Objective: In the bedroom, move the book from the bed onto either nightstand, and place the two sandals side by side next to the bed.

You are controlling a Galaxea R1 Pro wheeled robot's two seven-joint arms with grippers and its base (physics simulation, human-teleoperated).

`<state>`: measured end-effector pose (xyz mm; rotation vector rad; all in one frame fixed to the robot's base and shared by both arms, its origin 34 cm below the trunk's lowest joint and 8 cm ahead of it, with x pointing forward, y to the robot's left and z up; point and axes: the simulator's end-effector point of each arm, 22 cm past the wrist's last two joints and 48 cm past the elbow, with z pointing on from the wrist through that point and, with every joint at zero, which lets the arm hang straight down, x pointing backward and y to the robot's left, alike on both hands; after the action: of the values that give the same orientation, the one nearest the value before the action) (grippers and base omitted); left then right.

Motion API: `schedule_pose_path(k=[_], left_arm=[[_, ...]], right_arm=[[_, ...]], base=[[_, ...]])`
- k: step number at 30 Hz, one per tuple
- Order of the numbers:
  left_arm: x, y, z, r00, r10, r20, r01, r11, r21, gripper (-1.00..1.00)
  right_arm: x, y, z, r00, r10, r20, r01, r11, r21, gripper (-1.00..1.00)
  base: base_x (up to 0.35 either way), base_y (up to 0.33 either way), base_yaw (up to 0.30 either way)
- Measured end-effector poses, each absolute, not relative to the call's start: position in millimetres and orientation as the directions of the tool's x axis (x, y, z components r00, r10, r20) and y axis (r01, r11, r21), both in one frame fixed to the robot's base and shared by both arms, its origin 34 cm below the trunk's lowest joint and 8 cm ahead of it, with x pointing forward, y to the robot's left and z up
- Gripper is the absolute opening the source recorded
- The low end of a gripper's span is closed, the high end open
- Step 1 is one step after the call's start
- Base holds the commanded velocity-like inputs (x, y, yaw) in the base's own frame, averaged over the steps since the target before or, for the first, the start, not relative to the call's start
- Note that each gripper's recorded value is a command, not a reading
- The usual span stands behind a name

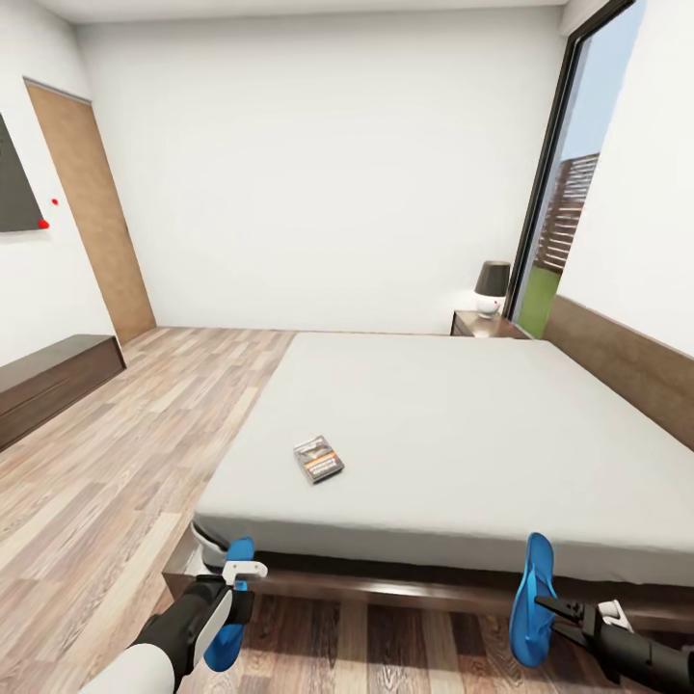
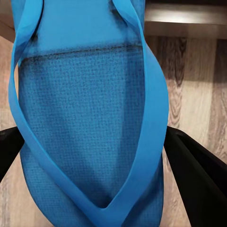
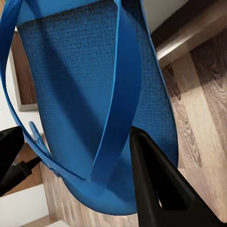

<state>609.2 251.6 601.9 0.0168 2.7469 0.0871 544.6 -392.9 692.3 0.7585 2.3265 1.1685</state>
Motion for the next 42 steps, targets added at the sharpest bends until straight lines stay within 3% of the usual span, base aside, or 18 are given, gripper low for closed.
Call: schedule_pose_path(k=[42], left_arm=[[604, 229, 528, -0.923, 0.029, -0.383, 0.015, 0.999, 0.038, -1.00]], right_arm=[[542, -394, 621, -0.757, 0.639, -0.132, 0.274, 0.495, 0.824, -1.00]], base=[[0.000, 0.000, 0.000]])
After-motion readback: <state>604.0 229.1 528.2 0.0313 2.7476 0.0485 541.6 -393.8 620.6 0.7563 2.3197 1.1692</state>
